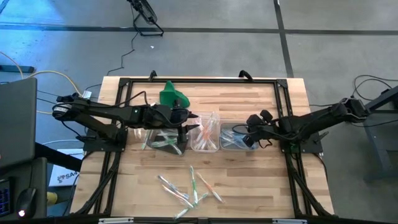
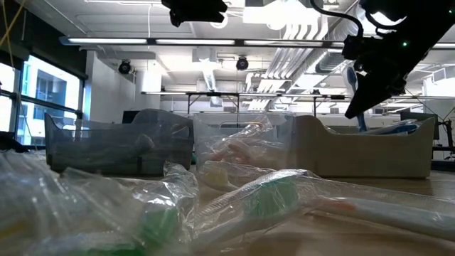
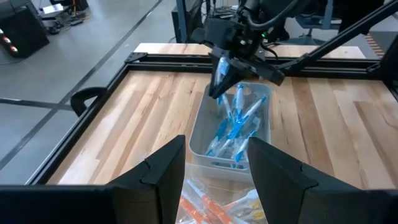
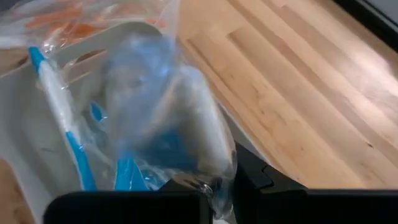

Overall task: Pick & Place Toothbrushes
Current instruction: Put the blue toothbrush into the gray bin, then adjust the black bin on the table

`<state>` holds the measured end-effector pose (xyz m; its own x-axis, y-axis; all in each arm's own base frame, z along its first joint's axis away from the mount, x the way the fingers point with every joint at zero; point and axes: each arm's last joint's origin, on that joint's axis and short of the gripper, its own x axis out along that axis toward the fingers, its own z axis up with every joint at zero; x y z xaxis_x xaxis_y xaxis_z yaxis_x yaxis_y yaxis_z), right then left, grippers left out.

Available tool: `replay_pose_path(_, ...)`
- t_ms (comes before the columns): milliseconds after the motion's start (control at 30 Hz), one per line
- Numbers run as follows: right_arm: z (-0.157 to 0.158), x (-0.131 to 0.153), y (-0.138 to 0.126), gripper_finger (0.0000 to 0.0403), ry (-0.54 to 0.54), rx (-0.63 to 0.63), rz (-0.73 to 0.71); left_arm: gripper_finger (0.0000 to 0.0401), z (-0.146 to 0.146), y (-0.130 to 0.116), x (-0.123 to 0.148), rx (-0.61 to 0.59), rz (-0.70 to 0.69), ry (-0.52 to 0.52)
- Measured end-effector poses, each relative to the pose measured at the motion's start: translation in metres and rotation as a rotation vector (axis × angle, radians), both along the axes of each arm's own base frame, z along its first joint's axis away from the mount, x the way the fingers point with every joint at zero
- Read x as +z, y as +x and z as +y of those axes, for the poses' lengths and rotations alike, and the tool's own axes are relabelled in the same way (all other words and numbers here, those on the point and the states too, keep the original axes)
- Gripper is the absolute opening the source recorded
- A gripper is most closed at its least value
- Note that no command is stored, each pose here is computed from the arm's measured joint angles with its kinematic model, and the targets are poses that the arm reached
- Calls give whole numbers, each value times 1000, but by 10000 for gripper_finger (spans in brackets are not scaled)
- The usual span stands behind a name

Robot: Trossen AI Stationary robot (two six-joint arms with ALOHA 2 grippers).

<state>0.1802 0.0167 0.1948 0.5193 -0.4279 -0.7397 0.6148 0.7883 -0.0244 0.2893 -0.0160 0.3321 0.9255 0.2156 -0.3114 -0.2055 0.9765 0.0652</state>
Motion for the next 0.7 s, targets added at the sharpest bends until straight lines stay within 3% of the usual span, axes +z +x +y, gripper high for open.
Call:
replay_pose_path(267, 2, 3, 5, 151, -58, 138, 9, 171, 0, 0, 0, 2, 0, 1)
replay_pose_path(400, 5, 7, 11, 205, -78, 269, -19, 171, 0, 0, 0, 3, 1, 1)
replay_pose_path(533, 9, 13, 19, 223, -53, 374, -97, 171, 0, -1, -2, 5, 22, 3)
replay_pose_path(700, 11, 21, 23, 207, -30, 425, -198, 171, 0, -2, -5, 6, 52, 2)
